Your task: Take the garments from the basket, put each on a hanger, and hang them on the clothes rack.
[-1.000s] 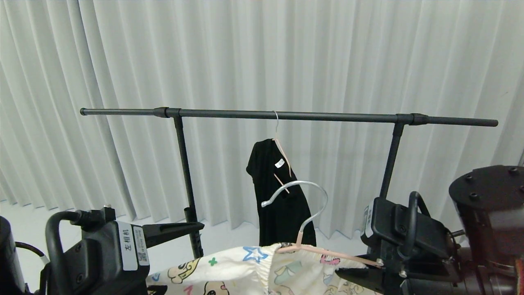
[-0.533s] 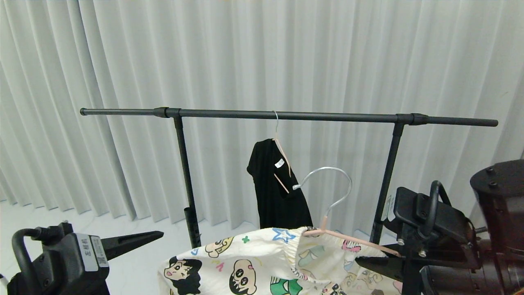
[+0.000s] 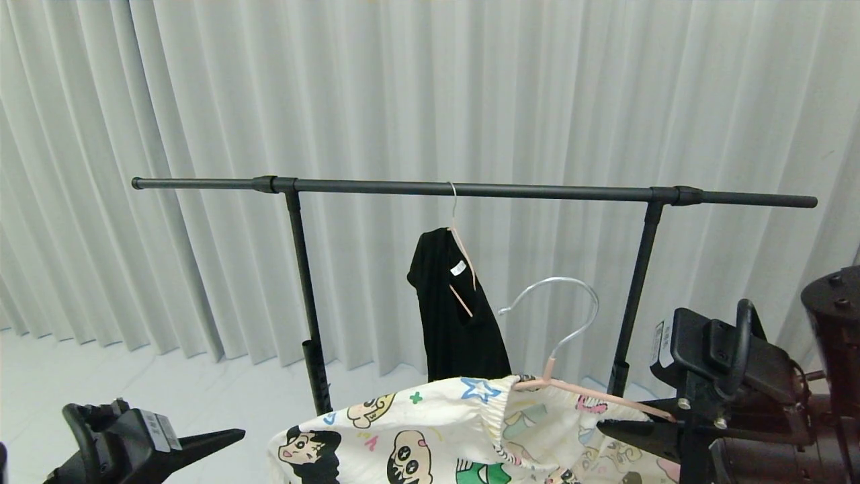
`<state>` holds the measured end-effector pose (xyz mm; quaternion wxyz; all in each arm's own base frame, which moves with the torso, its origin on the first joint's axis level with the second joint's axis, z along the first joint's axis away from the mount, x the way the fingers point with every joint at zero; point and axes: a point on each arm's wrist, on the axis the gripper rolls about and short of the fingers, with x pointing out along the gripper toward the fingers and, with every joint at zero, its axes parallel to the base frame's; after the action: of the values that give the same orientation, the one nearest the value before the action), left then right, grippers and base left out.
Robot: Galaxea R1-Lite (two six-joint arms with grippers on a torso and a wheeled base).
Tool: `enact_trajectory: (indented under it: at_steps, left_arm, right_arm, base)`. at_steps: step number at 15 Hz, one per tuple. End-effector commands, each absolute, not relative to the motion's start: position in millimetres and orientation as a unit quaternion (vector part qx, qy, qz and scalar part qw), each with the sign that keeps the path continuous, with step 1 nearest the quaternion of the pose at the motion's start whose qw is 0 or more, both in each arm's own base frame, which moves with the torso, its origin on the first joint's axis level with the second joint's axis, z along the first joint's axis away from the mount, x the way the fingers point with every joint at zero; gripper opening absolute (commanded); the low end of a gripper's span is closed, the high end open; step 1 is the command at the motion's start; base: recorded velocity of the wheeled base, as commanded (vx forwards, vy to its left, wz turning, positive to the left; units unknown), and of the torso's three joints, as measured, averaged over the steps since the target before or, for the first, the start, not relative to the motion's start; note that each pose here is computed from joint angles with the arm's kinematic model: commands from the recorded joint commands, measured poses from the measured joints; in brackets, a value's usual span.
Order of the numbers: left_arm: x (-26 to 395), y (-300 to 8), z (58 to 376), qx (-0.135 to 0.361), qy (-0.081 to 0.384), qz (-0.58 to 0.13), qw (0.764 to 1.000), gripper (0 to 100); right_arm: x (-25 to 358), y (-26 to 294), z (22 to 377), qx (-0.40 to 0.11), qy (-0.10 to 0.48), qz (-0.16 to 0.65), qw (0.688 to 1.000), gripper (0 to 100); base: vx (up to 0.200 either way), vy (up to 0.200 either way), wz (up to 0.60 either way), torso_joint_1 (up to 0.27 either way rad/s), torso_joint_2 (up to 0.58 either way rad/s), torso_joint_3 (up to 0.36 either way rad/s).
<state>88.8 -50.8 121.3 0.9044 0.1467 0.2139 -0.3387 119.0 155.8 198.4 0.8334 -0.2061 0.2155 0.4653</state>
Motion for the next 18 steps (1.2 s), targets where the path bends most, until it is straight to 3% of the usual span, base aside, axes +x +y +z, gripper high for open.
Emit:
enact_trajectory:
  at_steps: [1,2,6,11,16,18]
  left_arm:
    - [97.2,-55.0,114.4,0.149,0.248,-0.339,0.895,100]
    - [99.0,-55.4,112.7,0.150,0.255,-0.336,0.894,0]
    - [122.7,-44.5,108.9,0.130,0.298,-0.264,0.908,0]
    - [138.1,-31.3,107.4,0.113,0.320,-0.209,0.917,0]
    - [139.4,-30.7,108.9,0.112,0.317,-0.206,0.919,0]
    - [139.3,-34.7,120.3,0.118,0.286,-0.218,0.926,0]
  right_arm:
    - [118.4,155.8,199.5,-0.206,0.212,0.467,0.834,0]
    - [118.0,155.3,200.1,-0.205,0.211,0.467,0.834,0]
    - [113.8,149.9,205.6,-0.197,0.200,0.468,0.838,0]
    - [113.5,149.2,207.9,-0.175,0.204,0.464,0.844,0]
    - [114.7,150.1,210.2,-0.141,0.207,0.455,0.855,0]
    - [115.0,150.4,210.2,-0.140,0.206,0.455,0.855,0]
  base:
    - [0.000,0.000,0.00,0.000,0.00,0.000]
    - [0.000,0.000,0.00,0.000,0.00,0.000]
    - [0.000,0.000,0.00,0.000,0.00,0.000]
    - [0.000,0.000,0.00,0.000,0.00,0.000]
    - [0.000,0.000,0.00,0.000,0.00,0.000]
    - [0.000,0.000,0.00,0.000,0.00,0.000]
